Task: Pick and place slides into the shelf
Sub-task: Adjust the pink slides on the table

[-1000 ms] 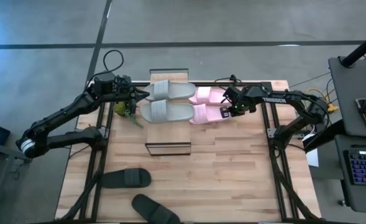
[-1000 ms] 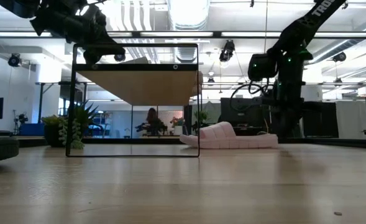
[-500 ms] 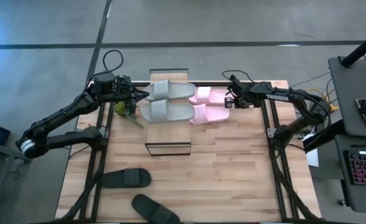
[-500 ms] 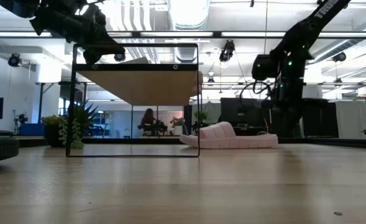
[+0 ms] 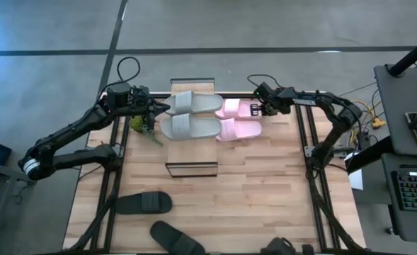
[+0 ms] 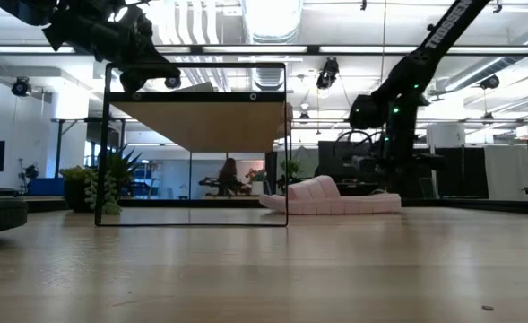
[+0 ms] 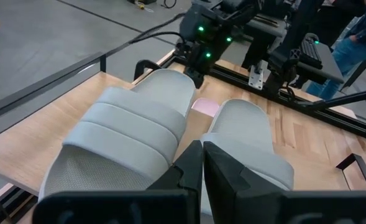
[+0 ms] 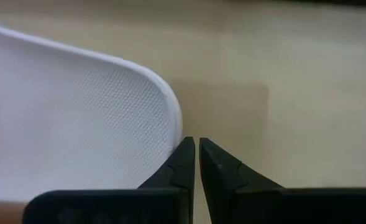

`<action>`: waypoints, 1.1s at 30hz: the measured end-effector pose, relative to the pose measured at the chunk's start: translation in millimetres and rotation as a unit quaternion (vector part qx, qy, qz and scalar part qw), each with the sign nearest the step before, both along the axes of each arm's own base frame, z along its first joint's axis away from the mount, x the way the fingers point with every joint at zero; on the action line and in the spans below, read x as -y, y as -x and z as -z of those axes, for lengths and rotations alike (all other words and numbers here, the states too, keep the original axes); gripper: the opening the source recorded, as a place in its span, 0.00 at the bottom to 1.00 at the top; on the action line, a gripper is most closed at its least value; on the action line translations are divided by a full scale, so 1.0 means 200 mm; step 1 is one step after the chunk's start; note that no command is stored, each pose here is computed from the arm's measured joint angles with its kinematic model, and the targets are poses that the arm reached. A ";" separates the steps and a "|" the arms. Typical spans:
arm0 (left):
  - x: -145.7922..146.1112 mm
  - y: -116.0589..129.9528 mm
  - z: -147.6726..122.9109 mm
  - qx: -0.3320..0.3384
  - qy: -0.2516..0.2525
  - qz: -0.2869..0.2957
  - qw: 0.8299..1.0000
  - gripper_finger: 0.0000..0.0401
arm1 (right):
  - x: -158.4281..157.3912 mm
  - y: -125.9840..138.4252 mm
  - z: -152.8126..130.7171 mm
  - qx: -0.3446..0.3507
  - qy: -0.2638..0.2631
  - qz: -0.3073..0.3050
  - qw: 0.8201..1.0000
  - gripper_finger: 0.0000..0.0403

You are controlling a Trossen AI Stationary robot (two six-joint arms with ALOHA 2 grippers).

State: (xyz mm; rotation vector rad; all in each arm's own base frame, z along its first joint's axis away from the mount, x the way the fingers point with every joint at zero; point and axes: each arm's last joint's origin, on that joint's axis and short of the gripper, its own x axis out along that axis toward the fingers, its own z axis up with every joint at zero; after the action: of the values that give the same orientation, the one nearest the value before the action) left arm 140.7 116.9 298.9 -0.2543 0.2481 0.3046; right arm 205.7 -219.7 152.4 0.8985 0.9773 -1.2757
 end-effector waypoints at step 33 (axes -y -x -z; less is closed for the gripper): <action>-0.01 0.00 0.00 -0.004 -0.004 -0.016 1.000 0.00 | 0.06 -0.10 -0.05 -0.021 0.009 -0.073 0.997 0.04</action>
State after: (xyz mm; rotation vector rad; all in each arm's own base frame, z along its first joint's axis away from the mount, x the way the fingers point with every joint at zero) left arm 140.7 118.1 298.6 -0.2494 0.2503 0.3389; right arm 225.2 -232.5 163.3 0.7756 1.0445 -1.1823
